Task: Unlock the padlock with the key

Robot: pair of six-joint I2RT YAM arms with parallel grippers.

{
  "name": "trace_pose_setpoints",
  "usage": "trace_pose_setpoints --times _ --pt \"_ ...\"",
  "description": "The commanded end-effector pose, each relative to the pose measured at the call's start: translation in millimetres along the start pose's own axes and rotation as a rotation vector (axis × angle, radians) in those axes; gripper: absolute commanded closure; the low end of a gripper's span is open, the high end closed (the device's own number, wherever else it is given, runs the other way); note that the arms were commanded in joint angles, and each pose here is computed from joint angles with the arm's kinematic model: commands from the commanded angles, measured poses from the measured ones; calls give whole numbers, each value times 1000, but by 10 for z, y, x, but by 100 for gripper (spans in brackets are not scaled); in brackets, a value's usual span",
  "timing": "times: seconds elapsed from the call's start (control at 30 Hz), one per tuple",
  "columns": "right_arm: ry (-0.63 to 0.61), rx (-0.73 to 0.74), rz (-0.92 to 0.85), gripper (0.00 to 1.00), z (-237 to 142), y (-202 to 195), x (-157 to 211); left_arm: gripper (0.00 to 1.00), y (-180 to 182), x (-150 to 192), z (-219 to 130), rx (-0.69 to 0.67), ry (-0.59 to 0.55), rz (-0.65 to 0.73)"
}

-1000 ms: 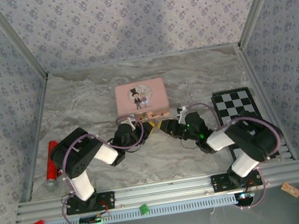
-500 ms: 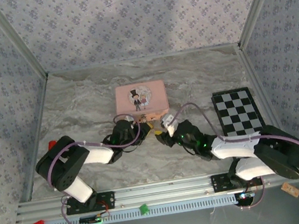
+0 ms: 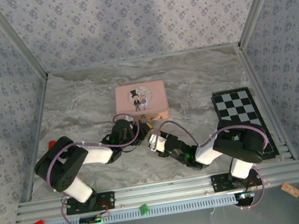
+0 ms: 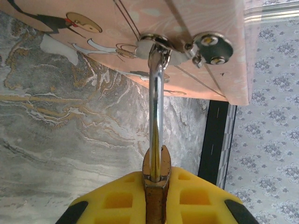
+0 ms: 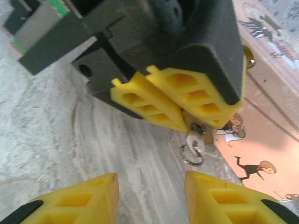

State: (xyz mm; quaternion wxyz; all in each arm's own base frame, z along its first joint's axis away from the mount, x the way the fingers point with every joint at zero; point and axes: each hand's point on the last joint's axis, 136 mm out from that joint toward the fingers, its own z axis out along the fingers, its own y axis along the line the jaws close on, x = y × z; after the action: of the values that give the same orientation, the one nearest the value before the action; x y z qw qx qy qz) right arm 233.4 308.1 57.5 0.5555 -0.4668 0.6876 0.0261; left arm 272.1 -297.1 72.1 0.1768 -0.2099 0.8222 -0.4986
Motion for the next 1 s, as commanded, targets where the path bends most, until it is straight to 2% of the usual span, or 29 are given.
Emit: trace_pose_setpoints --times 0.0,0.2,0.43,0.97 --pt "-72 109 10 58 59 -206 -244 90 -190 -43 -77 82 -5 15" --pt "-83 120 -4 65 71 -208 -282 89 -207 -52 -81 92 -6 18" --pt "-40 152 -24 73 122 -218 -157 89 -245 -50 -77 98 -1 26" --pt "-65 185 -8 76 121 -286 -204 89 -242 -48 -76 100 1 29"
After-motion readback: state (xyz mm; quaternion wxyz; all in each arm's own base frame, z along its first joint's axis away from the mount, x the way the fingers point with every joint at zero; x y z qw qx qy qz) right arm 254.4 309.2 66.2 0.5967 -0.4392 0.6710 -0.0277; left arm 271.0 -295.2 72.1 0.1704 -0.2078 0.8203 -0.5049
